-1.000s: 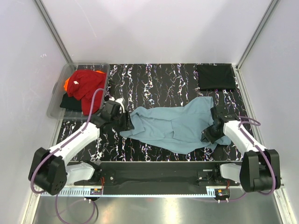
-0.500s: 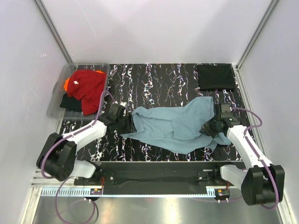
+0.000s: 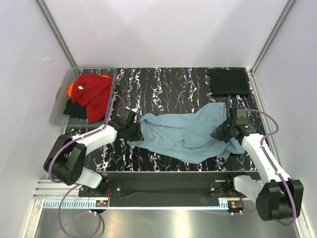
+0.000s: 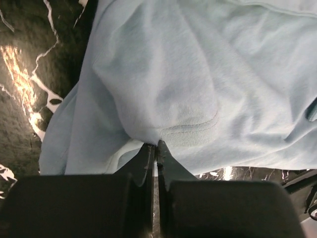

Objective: Fold and stack the t-shirts
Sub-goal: Flatten the tshirt out

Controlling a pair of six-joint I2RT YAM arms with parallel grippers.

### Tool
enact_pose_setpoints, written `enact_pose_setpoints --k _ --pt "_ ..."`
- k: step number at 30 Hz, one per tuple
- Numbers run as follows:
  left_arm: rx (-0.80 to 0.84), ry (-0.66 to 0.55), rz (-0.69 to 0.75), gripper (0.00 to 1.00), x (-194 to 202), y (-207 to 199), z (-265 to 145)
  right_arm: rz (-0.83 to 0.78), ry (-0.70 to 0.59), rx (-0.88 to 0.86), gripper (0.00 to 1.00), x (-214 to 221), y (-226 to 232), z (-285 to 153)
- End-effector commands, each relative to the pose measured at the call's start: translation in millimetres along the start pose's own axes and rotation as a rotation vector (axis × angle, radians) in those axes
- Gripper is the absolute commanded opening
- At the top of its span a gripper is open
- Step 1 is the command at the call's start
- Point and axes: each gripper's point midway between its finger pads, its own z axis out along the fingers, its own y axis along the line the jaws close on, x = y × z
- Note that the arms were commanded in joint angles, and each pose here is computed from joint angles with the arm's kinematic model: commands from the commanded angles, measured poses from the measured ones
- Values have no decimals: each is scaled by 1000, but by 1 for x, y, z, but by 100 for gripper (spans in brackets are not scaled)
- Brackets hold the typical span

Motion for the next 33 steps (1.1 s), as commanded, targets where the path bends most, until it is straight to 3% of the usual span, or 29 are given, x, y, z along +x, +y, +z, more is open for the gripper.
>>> enact_pose_setpoints --k 1,8,11,12,14,15,16,17,22,26,33 --pt "79 -67 38 0 -27 -27 -11 -40 -46 -109 0 -13 28 -16" --pt "51 -54 132 0 -44 -36 -32 -67 -138 -126 0 -32 38 -28" --pt "-56 -98 186 0 -67 -29 -56 -109 -212 -146 0 -57 60 -42" --pt "-160 -111 202 0 -73 -13 -65 -128 -269 -178 0 -74 77 -60" --pt "-244 -216 266 0 -113 -16 -94 -116 -338 -176 0 -103 91 -74" --pt "-369 -265 281 0 -129 0 -111 -119 -407 -225 0 -126 114 -104" --pt "-388 -365 291 0 -160 -12 -138 -119 -433 -242 0 -137 125 -117" --pt "-470 -428 315 0 -179 -5 -160 -68 -536 -265 0 -178 138 -153" --pt "-531 -802 291 0 -259 -40 -288 -37 -725 -349 0 -229 167 -248" --pt "-544 -979 216 0 -272 -49 -360 -55 -869 -422 0 -235 183 -316" --pt "-275 -1170 149 0 -235 -70 -446 -122 -1059 -596 0 -185 181 -428"
